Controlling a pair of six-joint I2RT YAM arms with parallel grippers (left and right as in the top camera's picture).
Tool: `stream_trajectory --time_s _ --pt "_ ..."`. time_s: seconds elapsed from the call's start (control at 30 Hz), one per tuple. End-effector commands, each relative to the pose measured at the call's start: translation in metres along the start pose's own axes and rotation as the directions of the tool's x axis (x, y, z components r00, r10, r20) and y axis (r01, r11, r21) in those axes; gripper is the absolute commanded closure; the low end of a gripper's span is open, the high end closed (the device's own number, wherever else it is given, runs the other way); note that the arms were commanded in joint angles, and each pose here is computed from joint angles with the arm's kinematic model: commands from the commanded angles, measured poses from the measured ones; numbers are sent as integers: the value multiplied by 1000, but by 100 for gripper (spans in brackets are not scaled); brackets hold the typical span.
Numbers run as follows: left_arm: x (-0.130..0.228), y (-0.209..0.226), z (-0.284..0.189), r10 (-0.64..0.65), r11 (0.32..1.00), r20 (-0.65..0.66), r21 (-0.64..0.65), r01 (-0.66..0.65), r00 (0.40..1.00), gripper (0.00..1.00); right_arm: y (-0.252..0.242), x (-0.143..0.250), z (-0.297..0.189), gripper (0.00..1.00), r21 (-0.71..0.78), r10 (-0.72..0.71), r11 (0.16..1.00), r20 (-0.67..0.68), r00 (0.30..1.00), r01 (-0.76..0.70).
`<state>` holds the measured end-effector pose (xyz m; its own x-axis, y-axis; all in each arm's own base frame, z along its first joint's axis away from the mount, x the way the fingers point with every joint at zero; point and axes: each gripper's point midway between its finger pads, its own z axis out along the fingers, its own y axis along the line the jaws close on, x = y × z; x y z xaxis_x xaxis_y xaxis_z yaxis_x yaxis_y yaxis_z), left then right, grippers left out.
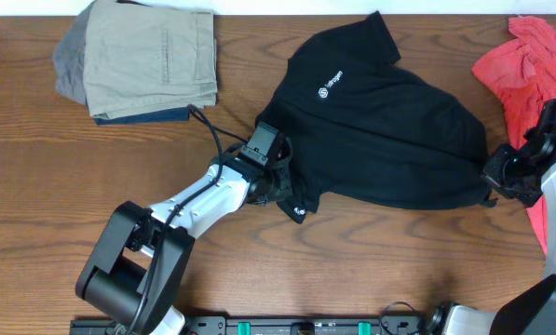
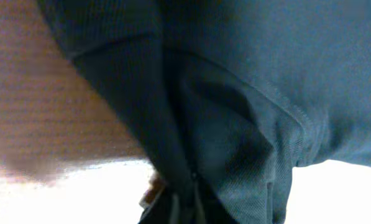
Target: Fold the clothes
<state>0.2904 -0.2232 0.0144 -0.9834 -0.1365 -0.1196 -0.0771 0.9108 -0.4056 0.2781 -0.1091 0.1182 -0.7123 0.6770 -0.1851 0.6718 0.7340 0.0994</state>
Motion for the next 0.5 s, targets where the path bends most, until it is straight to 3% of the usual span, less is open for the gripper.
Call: stream_trajectory --time_s 0.0,0.27,0.47 --pt "-3 3 -3 -15 1000 -6 -14 15 1000 94 -1 2 3 97 2 15 1000 -12 1000 -15" --pt "-2 22 -44 -77 995 9 -55 78 997 94 -1 5 3 97 2 16 1000 -23 1000 -16" --pt "-3 77 -111 -161 957 130 -221 187 978 94 8 9 3 97 -53 15 998 -47 999 -18"
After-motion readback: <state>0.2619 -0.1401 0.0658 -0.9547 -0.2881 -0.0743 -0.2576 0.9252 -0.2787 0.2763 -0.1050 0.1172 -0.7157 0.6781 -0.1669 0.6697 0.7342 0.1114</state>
